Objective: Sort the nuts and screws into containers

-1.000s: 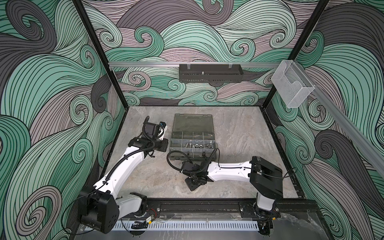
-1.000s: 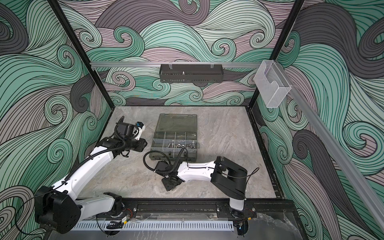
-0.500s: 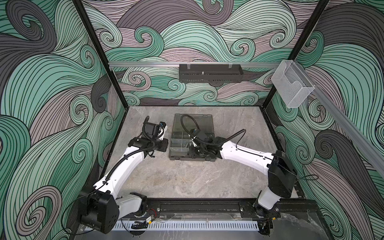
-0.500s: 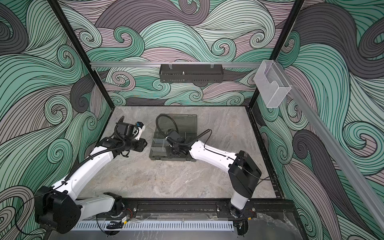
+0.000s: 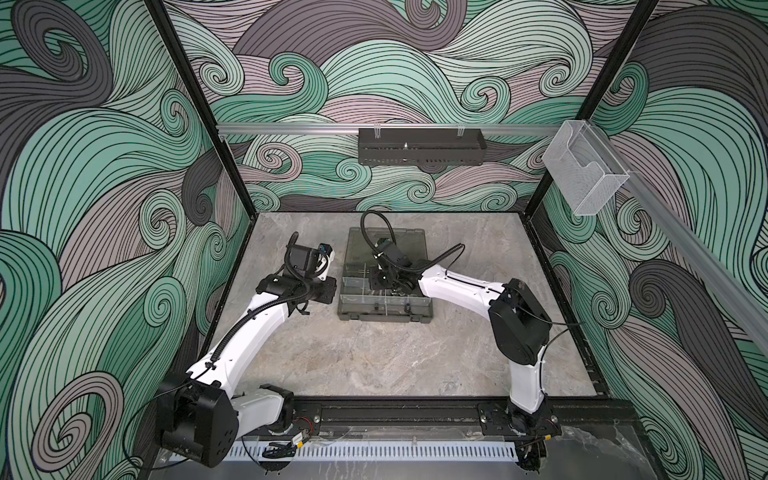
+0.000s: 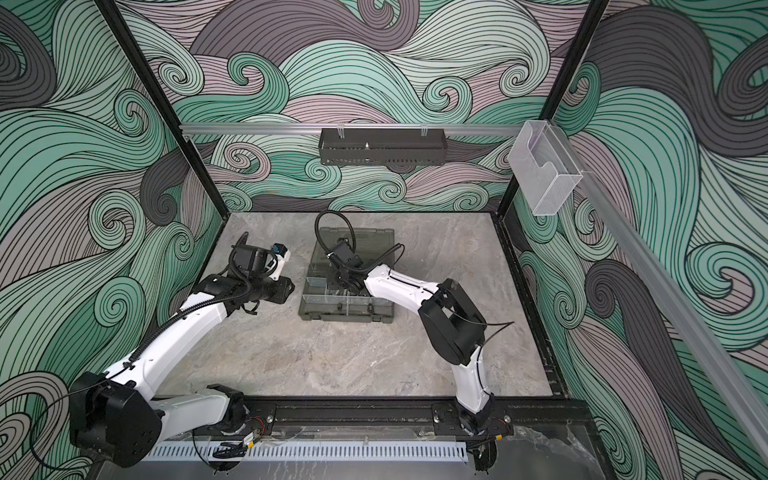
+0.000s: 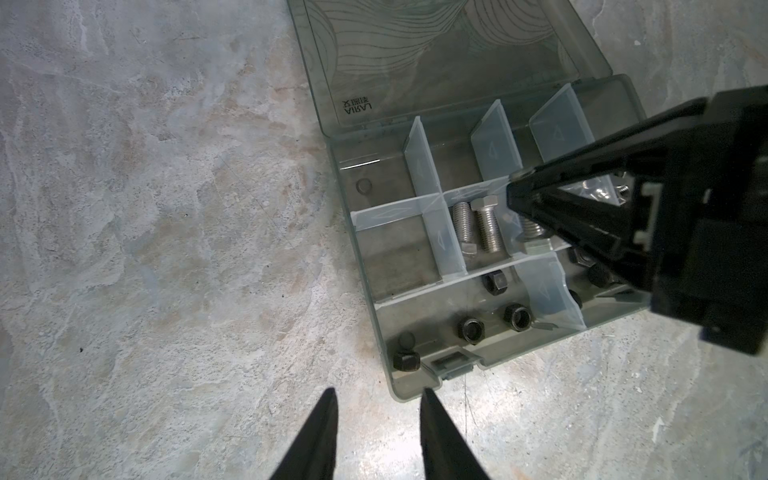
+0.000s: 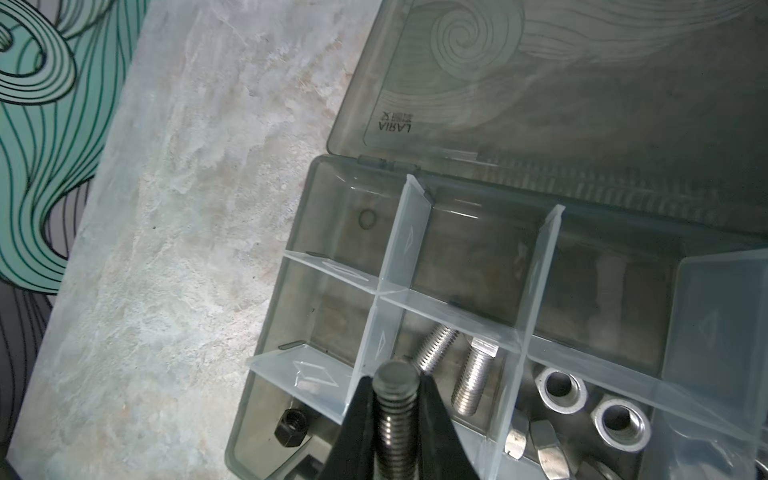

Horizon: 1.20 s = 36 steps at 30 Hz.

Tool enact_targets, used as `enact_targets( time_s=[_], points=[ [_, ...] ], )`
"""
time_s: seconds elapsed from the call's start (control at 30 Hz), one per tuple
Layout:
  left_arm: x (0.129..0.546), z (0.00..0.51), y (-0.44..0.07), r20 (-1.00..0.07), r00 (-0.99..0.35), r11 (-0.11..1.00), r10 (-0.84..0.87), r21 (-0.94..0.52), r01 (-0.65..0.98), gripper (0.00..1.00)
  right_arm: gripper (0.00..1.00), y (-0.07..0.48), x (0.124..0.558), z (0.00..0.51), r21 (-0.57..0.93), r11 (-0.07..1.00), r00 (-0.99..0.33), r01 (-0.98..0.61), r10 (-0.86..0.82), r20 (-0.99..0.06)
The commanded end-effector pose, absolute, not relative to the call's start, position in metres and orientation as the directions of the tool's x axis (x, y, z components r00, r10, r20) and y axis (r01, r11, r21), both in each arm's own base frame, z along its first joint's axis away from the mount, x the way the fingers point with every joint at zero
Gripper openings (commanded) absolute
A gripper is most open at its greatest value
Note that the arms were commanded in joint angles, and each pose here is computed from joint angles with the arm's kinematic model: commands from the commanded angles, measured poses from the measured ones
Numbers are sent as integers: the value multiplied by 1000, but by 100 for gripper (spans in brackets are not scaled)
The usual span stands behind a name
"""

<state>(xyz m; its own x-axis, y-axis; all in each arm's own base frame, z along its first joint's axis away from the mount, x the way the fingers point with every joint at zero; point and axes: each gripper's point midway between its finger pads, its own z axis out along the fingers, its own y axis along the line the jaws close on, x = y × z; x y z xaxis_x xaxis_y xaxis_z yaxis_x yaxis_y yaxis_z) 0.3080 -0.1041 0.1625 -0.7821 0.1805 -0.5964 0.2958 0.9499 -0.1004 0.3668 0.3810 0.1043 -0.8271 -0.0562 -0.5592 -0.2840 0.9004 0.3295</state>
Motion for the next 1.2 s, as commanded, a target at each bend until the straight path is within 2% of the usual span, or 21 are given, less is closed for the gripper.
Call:
enact_targets(
  time_s=[0.0, 0.17, 0.37, 0.53, 0.87, 1.17],
  points=[
    [311, 171, -102, -619, -770, 954, 155, -107, 279, 37, 17, 384, 379, 119, 367, 900, -805, -234, 32, -593],
    [311, 171, -101, -618, -771, 954, 155, -109, 279, 37, 19, 375, 375, 106, 350, 916, -819, -197, 43, -573],
    [311, 171, -102, -618, -771, 954, 153, -111, 278, 37, 27, 370, 371, 95, 332, 925, -835, -182, 33, -549],
    [312, 170, -102, -616, -773, 954, 153, -111, 278, 37, 29, 369, 370, 94, 333, 926, -838, -180, 33, -545],
    [312, 170, -101, -616, -773, 955, 152, -111, 276, 37, 30, 364, 366, 112, 339, 919, -818, -202, 33, -575],
    [312, 169, -101, -613, -776, 955, 152, -110, 274, 37, 31, 342, 360, 144, 283, 928, -761, -243, -1, -649]
  ],
)
